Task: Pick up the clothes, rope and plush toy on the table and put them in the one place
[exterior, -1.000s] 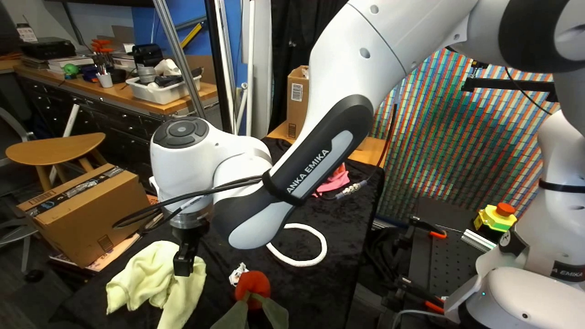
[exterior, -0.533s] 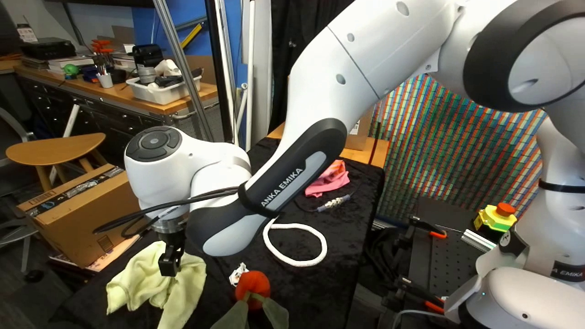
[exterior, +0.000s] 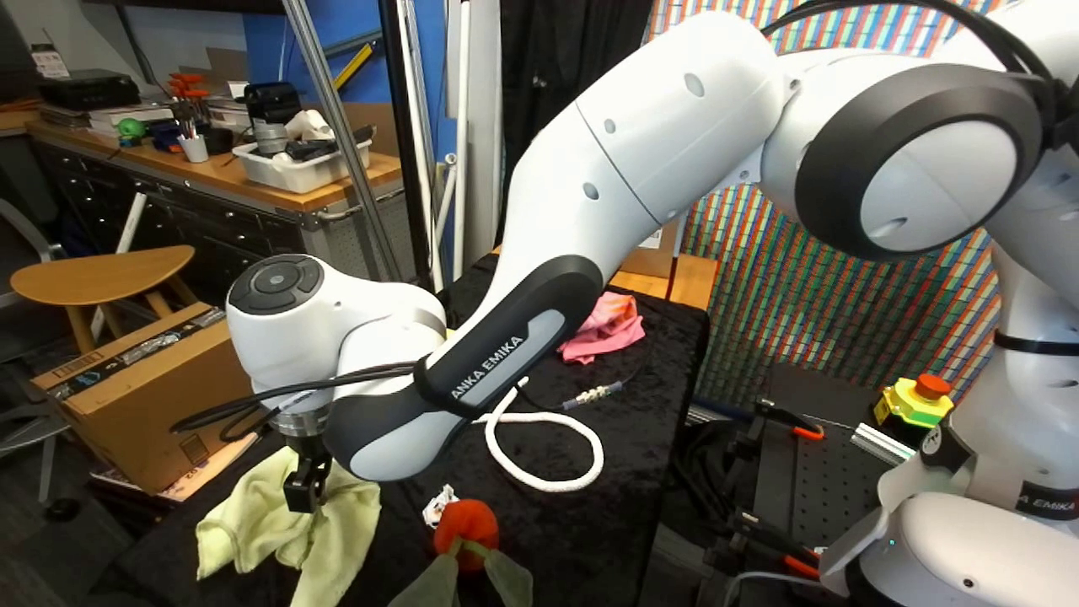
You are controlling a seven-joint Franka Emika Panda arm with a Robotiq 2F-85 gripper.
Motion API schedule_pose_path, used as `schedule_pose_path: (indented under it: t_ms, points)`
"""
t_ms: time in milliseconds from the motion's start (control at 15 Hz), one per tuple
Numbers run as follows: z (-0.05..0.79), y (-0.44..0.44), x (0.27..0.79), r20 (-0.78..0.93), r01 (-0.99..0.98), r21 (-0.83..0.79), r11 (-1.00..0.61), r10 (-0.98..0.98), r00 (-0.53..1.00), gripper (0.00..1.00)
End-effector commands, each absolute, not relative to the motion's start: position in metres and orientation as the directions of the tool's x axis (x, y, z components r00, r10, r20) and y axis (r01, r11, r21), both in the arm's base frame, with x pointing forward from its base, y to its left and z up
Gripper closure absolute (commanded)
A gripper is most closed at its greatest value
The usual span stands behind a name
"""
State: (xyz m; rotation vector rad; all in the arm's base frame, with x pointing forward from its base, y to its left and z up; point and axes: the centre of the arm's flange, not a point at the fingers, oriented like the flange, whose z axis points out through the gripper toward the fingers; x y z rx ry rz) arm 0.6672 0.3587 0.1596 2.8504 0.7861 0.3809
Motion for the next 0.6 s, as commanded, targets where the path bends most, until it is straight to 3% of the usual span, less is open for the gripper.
schedule_pose_path:
  t_ms: [0, 533]
  points:
    - [0.1532, 0.3613, 0.6942, 0.199, 0.477, 0.193, -0.858, 0.510, 0.837, 0.00]
    - [0.1464, 0.3616, 0.6970, 0.181, 0.497, 0.138, -0.857, 0.515, 0.838, 0.00]
